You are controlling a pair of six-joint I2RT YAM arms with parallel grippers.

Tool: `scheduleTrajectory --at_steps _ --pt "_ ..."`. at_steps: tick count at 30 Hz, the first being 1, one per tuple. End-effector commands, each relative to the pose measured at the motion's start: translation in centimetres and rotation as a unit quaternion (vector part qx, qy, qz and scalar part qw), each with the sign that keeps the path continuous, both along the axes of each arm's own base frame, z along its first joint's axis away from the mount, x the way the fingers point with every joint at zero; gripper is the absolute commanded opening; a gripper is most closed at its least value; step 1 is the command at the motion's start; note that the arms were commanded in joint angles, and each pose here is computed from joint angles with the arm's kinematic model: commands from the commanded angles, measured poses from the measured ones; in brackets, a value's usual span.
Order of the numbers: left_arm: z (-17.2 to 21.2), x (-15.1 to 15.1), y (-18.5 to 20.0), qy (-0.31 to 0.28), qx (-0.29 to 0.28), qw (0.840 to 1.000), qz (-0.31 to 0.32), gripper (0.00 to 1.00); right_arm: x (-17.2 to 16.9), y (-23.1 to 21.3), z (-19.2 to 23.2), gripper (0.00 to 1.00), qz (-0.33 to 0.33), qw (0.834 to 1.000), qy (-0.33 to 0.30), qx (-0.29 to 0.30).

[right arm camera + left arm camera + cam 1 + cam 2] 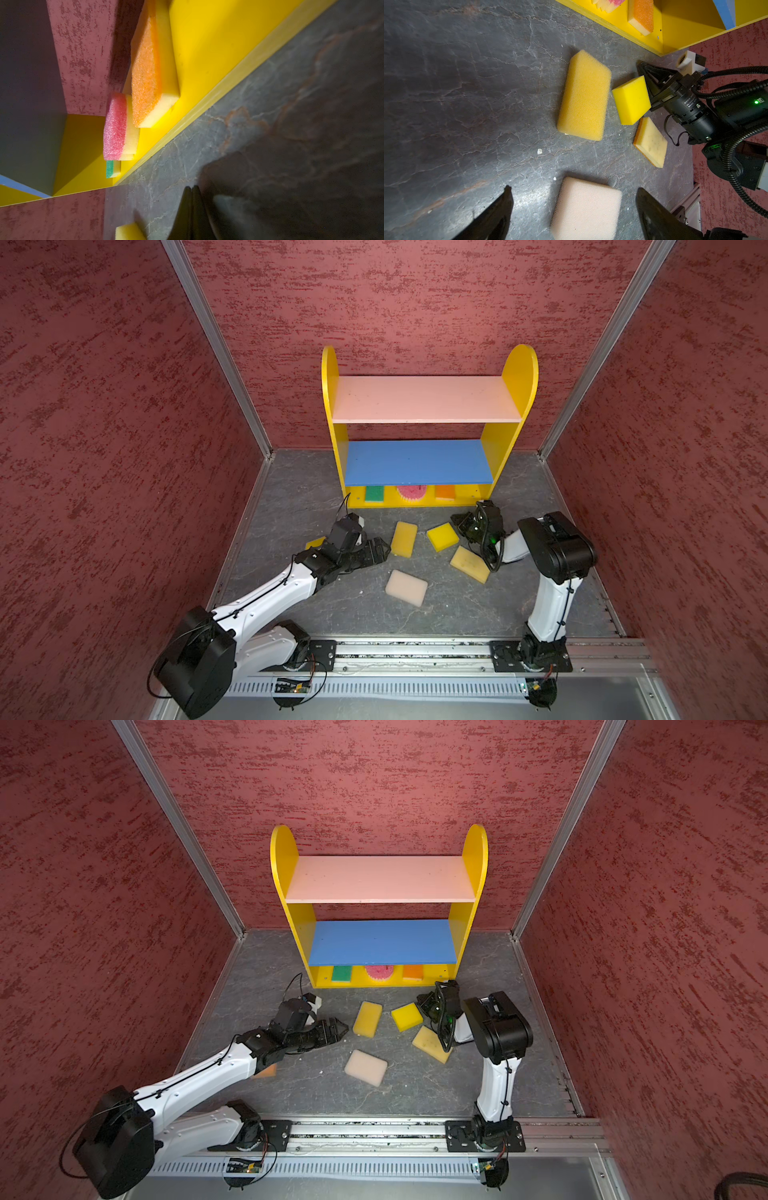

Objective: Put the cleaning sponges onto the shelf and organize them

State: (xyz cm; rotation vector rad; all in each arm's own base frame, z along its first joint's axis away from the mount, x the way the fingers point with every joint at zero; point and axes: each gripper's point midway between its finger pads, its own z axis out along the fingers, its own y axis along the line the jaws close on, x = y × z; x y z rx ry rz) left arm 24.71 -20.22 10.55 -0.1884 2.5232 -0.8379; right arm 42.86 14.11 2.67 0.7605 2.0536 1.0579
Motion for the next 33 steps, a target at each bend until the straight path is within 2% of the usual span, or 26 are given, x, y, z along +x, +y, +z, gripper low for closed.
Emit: scheduleTrajectory --at_steps 1,5,15,33 --pt "-0.5 0.3 0.2 -0.001 0.000 1.000 0.004 0.92 1.5 -1.2 0.9 0.00 -0.053 0.998 -0.023 0.024" --pt "-1.0 0.4 0.1 0.001 -0.003 1.000 0.005 0.92 2.1 -2.3 0.4 0.00 -0.088 0.996 -0.025 0.014" --pt "-2.3 0.4 -0.1 0.020 -0.012 1.000 0.003 0.92 5.0 -2.1 0.2 0.00 -0.106 0.993 -0.033 0.031" --pt "-3.4 0.4 0.3 0.034 -0.017 0.999 0.006 0.93 5.4 -3.0 -1.5 0.00 -0.137 0.990 -0.020 0.021"
